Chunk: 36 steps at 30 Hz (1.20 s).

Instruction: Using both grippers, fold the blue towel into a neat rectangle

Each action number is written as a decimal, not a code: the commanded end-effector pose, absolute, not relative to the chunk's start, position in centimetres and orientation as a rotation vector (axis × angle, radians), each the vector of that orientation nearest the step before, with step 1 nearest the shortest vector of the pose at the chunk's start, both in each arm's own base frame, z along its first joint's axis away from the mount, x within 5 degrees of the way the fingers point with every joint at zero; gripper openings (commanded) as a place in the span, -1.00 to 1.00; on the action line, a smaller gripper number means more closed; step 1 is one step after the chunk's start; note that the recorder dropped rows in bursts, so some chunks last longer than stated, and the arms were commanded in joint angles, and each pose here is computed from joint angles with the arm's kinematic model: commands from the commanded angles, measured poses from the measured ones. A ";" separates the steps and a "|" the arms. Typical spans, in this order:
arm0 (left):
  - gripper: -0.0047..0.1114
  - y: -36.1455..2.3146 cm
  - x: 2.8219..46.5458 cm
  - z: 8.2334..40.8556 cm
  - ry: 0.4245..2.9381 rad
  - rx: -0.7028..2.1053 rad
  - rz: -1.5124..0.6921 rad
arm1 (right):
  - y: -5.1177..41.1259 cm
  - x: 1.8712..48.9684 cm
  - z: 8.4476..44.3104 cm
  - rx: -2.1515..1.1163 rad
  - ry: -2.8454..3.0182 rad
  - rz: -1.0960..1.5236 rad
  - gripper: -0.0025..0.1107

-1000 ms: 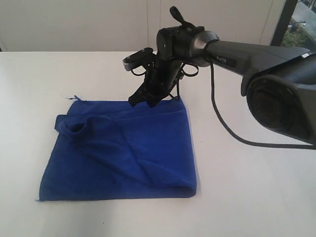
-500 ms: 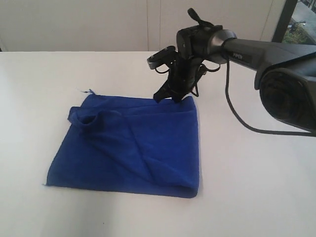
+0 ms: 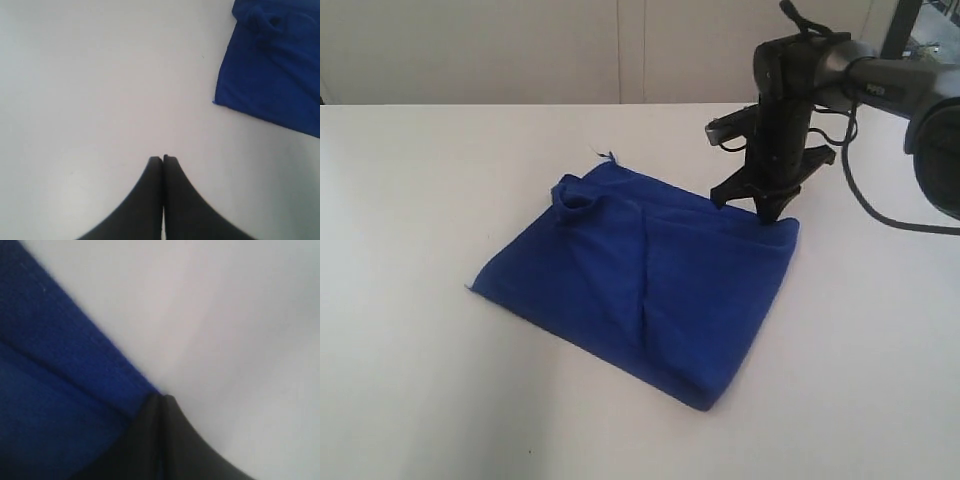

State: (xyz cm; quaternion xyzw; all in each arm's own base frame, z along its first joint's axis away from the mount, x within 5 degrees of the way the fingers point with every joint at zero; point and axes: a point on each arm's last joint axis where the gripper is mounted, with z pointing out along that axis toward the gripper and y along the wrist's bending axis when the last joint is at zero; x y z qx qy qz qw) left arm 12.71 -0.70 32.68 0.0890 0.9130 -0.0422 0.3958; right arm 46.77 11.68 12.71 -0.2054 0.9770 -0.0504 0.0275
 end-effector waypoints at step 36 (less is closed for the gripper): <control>-0.92 -0.8 12.5 32.8 2.312 0.230 -0.118 | 7.9 30.6 13.0 -0.532 3.322 -0.017 -0.96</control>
